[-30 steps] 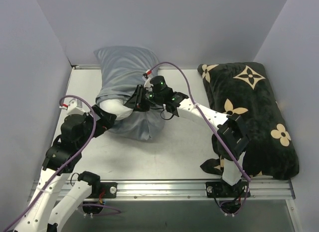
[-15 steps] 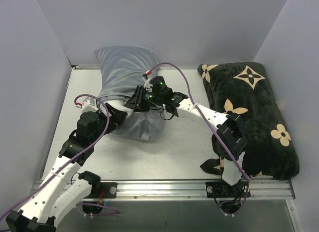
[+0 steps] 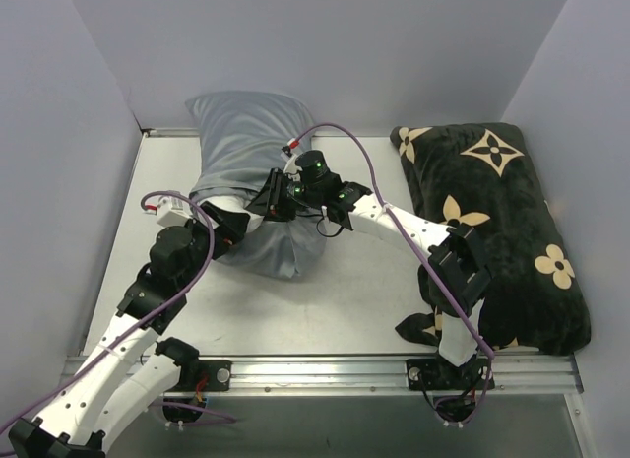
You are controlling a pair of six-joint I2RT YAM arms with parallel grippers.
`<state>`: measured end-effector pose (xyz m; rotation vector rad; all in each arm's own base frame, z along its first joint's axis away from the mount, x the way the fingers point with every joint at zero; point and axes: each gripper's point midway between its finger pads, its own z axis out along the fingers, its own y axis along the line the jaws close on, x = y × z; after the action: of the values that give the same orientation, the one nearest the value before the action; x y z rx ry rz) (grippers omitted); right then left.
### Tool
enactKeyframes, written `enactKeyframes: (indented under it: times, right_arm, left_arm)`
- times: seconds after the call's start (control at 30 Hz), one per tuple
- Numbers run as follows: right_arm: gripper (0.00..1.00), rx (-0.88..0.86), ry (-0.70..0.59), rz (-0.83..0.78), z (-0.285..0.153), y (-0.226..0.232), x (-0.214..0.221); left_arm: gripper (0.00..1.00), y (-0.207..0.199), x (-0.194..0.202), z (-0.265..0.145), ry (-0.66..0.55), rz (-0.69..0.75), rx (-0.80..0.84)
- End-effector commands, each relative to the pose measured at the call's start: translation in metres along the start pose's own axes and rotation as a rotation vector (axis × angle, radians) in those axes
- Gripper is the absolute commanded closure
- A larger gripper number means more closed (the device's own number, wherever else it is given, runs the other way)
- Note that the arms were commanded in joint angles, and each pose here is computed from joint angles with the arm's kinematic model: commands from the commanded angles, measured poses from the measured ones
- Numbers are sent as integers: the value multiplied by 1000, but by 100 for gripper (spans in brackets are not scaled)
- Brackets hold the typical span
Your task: Remove the pillowcase from the pillow
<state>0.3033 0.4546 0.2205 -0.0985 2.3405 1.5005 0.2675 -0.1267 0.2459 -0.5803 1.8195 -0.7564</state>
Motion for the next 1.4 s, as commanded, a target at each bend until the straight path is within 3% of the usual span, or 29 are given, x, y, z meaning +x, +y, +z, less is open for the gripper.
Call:
enactKeyframes:
  times: [0.0,0.43,0.5,0.53,0.57,0.63,0.67,0.7,0.77,0.8,0.9,1.0,1.17,1.37]
  right_arm:
    - [100,-109,-127,-97,-17,43,-36]
    - [100,-114,-89,-110,-27,35,-10]
    - [100,-132,-83,-110,-27,38,-8]
    - [100,-139,-79,-111,-27,40,-6]
    - [100,-143,-83,-116,-30,42,-6]
    - [100,-133,-79,-137,-32,42,-4]
    - [100,-126,-84,-146,-34,43,-5]
    - [100,-112,-84,-159,-36,42,-4]
    - [88,-28,-78,-210,-47,31,0]
    - [71,55,-113,-228,-52,18,-5]
    - [43,261,-120,-303,-87,-12,5]
    - [30,444,-181,-348,-127,-38,5]
    - [26,681,-240,-380,-174,-79,8]
    - [21,798,-220,-479,-179,-99,33]
  left_arm:
    - [2,-16,-30,6,-156,-50,62]
    - [2,5,-36,33,-269,-122,-15]
    - [6,12,-32,36,-266,-112,-43]
    - [12,13,-31,37,-265,-111,-46]
    - [31,14,-29,39,-263,-108,-45]
    - [58,14,-26,41,-256,-87,-44]
    - [83,14,-25,43,-251,-77,-48]
    - [100,13,-24,44,-246,-70,-47]
    - [100,11,-20,45,-235,-63,-57]
    - [100,7,-22,44,-244,-58,-50]
    - [100,-6,-22,36,-284,-23,-44]
    - [100,-18,-24,30,-326,-5,-55]
    - [100,-36,-25,29,-341,-12,-38]
    - [100,-55,-27,27,-340,2,-14]
